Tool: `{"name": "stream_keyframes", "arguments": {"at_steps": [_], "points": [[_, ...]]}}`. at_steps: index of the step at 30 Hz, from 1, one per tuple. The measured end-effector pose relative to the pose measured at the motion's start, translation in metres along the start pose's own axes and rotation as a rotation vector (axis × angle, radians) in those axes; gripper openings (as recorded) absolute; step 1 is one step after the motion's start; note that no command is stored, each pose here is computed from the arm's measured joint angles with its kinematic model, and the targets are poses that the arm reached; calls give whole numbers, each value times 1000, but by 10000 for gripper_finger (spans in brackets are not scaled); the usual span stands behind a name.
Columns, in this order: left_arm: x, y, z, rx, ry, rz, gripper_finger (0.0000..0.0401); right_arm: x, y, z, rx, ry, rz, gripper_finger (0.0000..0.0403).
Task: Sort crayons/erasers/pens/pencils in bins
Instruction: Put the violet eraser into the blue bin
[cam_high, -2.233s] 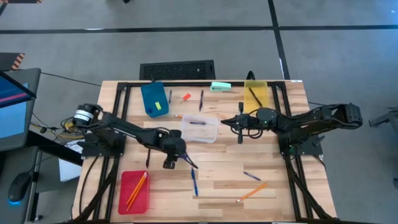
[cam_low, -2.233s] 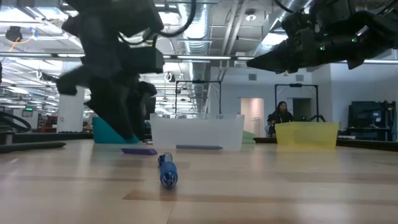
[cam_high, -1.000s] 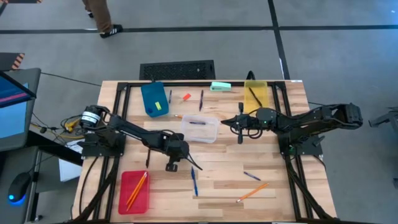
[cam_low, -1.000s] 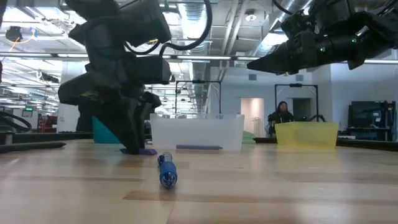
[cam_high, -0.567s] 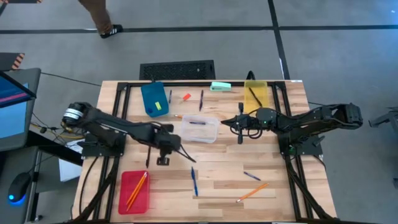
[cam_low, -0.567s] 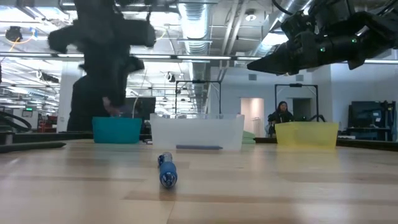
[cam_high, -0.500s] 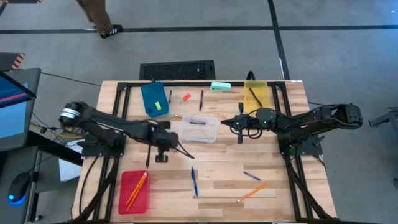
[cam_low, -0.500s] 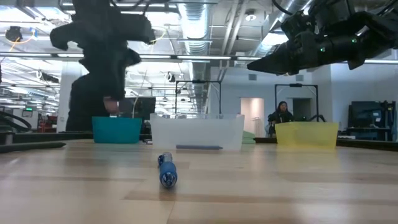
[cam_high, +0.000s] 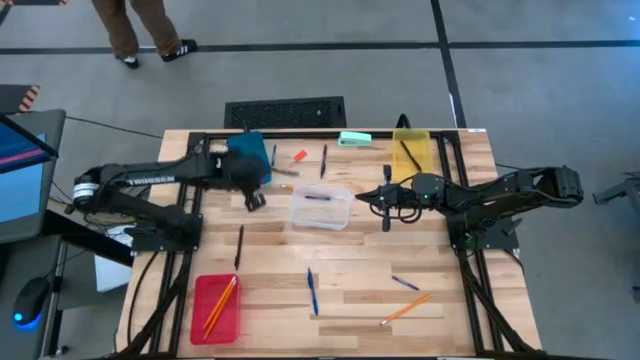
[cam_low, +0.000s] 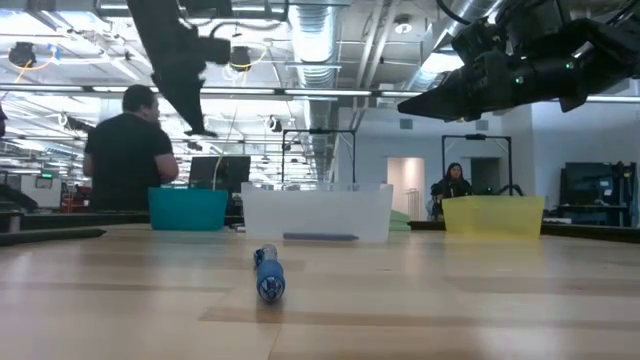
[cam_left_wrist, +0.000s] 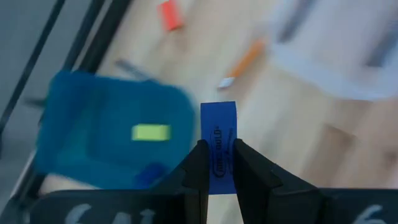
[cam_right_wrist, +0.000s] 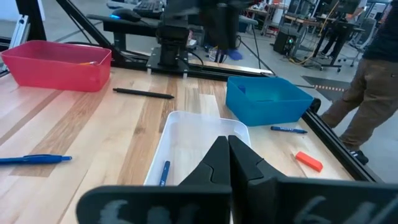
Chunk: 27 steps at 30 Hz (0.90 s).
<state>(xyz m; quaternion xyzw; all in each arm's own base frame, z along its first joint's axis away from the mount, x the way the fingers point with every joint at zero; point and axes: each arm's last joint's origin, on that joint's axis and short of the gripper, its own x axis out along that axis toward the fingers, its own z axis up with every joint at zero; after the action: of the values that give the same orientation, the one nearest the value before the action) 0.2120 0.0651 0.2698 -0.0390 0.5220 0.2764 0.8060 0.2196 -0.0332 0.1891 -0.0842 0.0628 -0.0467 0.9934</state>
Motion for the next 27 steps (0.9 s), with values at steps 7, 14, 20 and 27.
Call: {"name": "stream_keyframes", "arguments": {"at_steps": [7, 14, 20, 27], "points": [[42, 59, 8, -113, 106, 22, 42, 0, 1, 1, 7, -5, 4, 3], [100, 99, 3, -158, 253, 23, 43, 0, 2, 1, 6, -13, 7, 3], [133, 115, -1, -183, 301, 28, 43, 0, 2, 1, 5, -13, 7, 3], [139, 125, -3, -221, 287, 23, 43, 0, 2, 1, -2, -13, 7, 3]]}}
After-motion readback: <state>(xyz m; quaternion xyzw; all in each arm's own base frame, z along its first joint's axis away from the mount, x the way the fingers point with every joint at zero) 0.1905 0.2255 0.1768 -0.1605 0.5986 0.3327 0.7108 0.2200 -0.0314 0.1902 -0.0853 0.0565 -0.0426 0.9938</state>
